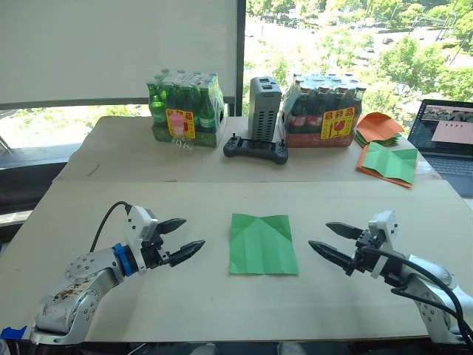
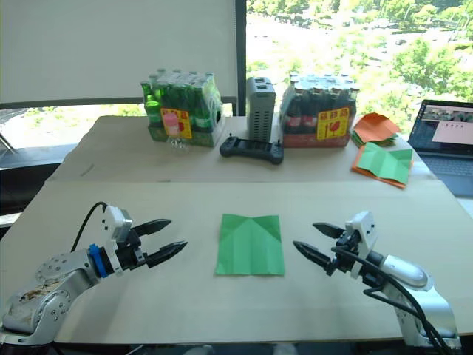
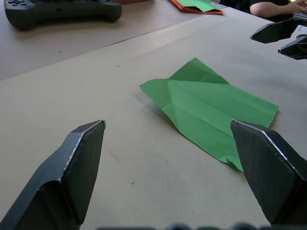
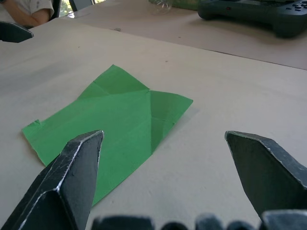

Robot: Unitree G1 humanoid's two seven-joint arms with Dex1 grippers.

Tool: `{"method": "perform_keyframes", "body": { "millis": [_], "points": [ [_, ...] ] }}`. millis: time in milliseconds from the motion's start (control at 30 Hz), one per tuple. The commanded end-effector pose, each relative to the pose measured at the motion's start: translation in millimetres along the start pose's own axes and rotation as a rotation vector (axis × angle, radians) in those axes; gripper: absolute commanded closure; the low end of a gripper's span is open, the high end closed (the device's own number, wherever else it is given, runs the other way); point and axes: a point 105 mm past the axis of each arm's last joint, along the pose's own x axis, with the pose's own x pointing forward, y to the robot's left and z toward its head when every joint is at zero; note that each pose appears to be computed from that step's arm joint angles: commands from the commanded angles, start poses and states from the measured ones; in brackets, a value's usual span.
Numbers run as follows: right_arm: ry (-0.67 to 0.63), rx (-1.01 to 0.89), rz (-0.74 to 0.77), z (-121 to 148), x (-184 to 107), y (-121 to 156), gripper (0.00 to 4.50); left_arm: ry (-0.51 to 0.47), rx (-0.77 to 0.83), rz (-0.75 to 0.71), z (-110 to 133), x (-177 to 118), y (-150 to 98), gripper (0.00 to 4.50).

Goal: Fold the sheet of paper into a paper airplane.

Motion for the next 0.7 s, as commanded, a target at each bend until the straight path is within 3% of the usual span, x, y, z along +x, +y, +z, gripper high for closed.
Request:
{"method": "perform_keyframes", "body": {
  "millis": [33,200,367,633,700],
  "points": [
    [-0.045,-0.044,0.012,14,2,5,0.01,-0.022,0.034,-0.021,10,3,-3,0.09],
    [-0.045,-0.038,0.009,12,5,7,0.01,-0.017,0.019,-0.03,8,5,-3,0.09],
    [-0.046,-0.038,0.001,13,6,6,0.0,-0.098,-0.036,-0.099,18,17,-9,1.54],
    [-0.032,-0.042,-0.014,9,8,6,0.0,-0.029,0.041,-0.273,-4,84,-31,4.24],
    [-0.035,-0.044,-0.025,10,8,5,0.0,-0.014,0.056,-0.293,-10,97,-37,4.47]
  ]
}}
